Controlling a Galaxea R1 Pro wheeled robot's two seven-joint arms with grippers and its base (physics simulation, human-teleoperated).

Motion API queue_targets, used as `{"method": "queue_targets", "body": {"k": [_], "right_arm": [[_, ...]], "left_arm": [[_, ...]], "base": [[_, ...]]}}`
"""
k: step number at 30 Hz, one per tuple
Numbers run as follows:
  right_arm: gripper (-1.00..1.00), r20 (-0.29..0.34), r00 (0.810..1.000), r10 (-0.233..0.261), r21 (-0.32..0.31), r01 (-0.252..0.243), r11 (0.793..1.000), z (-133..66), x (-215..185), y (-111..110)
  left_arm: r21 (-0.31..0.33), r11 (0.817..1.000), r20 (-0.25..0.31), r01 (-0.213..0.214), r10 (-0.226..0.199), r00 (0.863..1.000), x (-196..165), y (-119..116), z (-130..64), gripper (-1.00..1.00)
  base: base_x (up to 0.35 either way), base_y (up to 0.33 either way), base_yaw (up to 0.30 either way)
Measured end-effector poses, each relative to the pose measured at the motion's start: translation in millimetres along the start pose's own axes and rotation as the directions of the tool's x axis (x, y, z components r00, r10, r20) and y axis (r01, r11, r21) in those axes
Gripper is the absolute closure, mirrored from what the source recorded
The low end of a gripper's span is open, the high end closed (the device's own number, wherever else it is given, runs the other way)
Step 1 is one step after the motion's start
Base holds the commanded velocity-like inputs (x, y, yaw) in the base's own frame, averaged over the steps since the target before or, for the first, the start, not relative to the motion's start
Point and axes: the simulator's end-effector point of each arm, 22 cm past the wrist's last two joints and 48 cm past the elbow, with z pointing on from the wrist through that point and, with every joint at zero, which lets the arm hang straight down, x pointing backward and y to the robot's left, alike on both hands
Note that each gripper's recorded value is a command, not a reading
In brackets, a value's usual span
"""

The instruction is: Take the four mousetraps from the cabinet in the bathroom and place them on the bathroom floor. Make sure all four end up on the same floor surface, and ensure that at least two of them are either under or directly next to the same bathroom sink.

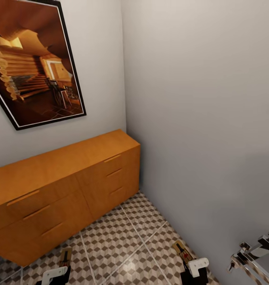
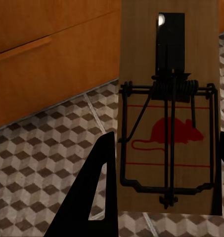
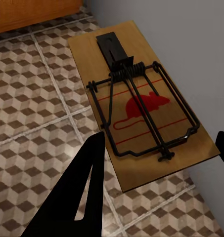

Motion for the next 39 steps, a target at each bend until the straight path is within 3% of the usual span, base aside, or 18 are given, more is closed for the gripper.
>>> {"method": "queue_targets", "body": {"k": [39], "right_arm": [[1.00,0.062,0.998,-0.003,0.012,0.002,1.000,-3.7,-28,-5]], "left_arm": [[0.006,1.000,0.062,0.009,-0.009,0.998,-29,-3,-0.9,1.00]], "base": [[0.000,0.000,0.000]]}}
